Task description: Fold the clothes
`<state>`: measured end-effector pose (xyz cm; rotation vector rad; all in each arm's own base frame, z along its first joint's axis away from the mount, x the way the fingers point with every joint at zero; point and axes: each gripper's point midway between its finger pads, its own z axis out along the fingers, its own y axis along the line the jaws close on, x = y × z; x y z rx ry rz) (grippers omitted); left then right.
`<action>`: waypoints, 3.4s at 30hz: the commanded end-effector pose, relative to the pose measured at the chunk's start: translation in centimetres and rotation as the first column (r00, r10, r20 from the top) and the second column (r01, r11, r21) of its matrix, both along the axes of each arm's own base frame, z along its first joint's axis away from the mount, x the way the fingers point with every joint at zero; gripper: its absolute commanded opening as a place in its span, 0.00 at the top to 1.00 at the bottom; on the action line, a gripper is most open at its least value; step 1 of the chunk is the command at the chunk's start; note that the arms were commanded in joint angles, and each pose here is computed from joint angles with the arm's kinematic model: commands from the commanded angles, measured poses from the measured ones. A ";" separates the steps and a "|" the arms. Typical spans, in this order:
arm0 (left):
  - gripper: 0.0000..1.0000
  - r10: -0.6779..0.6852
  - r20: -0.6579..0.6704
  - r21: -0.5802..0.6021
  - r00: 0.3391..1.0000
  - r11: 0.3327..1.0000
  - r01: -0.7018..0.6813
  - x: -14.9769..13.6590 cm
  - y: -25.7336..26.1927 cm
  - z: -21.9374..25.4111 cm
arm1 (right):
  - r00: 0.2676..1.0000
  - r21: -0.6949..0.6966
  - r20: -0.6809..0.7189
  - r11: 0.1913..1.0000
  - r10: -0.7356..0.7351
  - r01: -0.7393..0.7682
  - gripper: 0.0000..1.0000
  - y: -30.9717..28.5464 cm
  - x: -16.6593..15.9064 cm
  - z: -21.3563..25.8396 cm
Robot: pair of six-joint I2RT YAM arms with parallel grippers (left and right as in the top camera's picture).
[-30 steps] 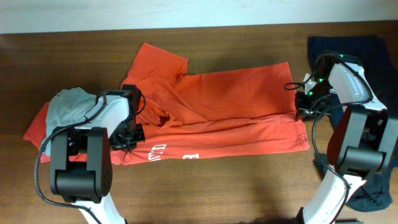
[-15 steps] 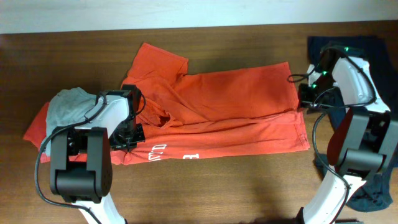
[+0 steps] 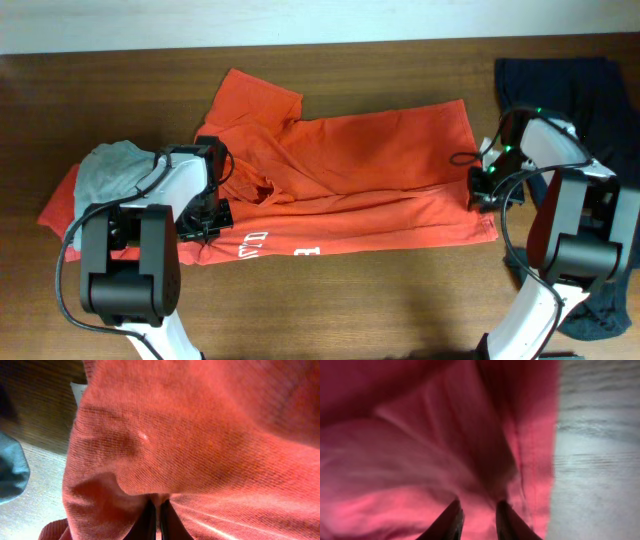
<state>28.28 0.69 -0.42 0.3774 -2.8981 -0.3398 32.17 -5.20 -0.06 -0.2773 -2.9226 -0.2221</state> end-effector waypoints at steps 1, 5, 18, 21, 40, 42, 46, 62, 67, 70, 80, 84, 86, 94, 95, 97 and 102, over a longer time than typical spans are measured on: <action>0.93 0.005 -0.053 0.021 0.999 1.000 -0.004 -1.1 0.7 -2.5 | 1.000 0.023 0.000 0.999 -0.031 0.031 0.73 0.6 -1.0 -1.3; 0.92 0.004 -0.069 0.022 0.998 1.000 -0.003 -1.5 0.7 -2.4 | 0.996 0.019 -0.070 0.998 -0.059 0.061 0.73 0.9 -3.3 -2.1; 0.91 0.004 -0.204 0.041 0.979 0.999 0.005 -4.5 1.1 -1.1 | 0.941 -0.204 -0.284 0.971 -0.182 0.127 0.72 -1.4 -8.9 -1.6; 0.94 0.003 -0.225 0.049 0.974 0.999 0.009 -5.0 1.2 -0.8 | 0.938 -0.237 -0.284 0.962 -0.201 0.134 0.73 -1.8 -9.0 -1.6; 0.46 -0.037 0.326 -0.007 0.945 0.999 0.042 4.0 -0.3 13.4 | 0.940 -0.128 0.320 0.977 -0.122 0.171 0.46 -1.5 0.0 15.0; 0.46 -0.036 0.364 -0.009 0.931 0.999 0.042 4.3 -0.3 14.1 | 0.931 -0.133 0.350 0.978 -0.103 0.158 0.46 -1.5 0.1 15.9; 0.46 -0.062 0.524 0.000 0.850 0.997 0.072 8.8 -0.6 15.0 | 0.932 -0.133 0.348 0.979 -0.103 0.157 0.45 -1.5 0.1 15.9; 0.39 -0.333 0.644 -0.127 0.688 0.841 0.526 25.3 -1.2 5.8 | 0.940 -0.134 0.331 0.982 -0.086 0.137 0.45 -1.4 -0.4 15.8; 0.39 -0.350 0.625 -0.134 0.698 0.832 0.538 25.4 -1.2 3.4 | 0.941 -0.134 0.327 0.982 -0.086 0.136 0.45 -1.3 -0.5 15.8; 0.39 -0.370 0.618 -0.115 0.694 0.831 0.545 25.6 -1.0 2.8 | 0.942 -0.133 0.325 0.982 -0.086 0.136 0.45 -1.3 -0.5 15.7; 0.67 -0.362 0.529 -0.200 0.768 0.826 0.528 23.2 -1.3 -0.6 | 0.942 -0.133 0.325 0.982 -0.087 0.136 0.46 -1.3 -0.5 15.7; 0.87 -0.361 0.522 -0.205 0.772 0.826 0.525 23.0 -1.3 -0.6 | 0.939 -0.134 0.332 0.981 -0.086 0.137 0.46 -1.4 -0.4 15.7; 0.96 -0.336 0.517 -0.218 0.787 0.838 0.501 22.9 -1.3 -0.4 | 0.928 -0.137 0.364 0.980 -0.083 0.142 0.51 -1.6 0.5 15.8; 1.00 -0.208 0.550 -0.413 0.809 0.774 0.480 22.5 -4.8 1.5 | 0.852 -0.082 0.523 0.993 -0.031 0.087 0.48 -1.6 7.4 14.0; 1.00 -0.203 0.552 -0.424 0.809 0.767 0.482 22.5 -5.0 1.6 | 0.848 -0.063 0.530 0.997 -0.012 0.054 0.40 -1.2 8.2 13.2; 1.00 -0.171 0.538 -0.437 0.826 0.781 0.446 22.4 -4.9 1.7 | 0.845 -0.043 0.535 0.999 0.003 0.024 0.23 -1.2 10.1 10.7; 1.00 -0.097 0.516 -0.460 0.851 0.807 0.371 22.4 -4.4 1.6 | 0.828 -0.047 0.560 0.999 0.006 0.024 0.23 -1.8 13.0 7.2</action>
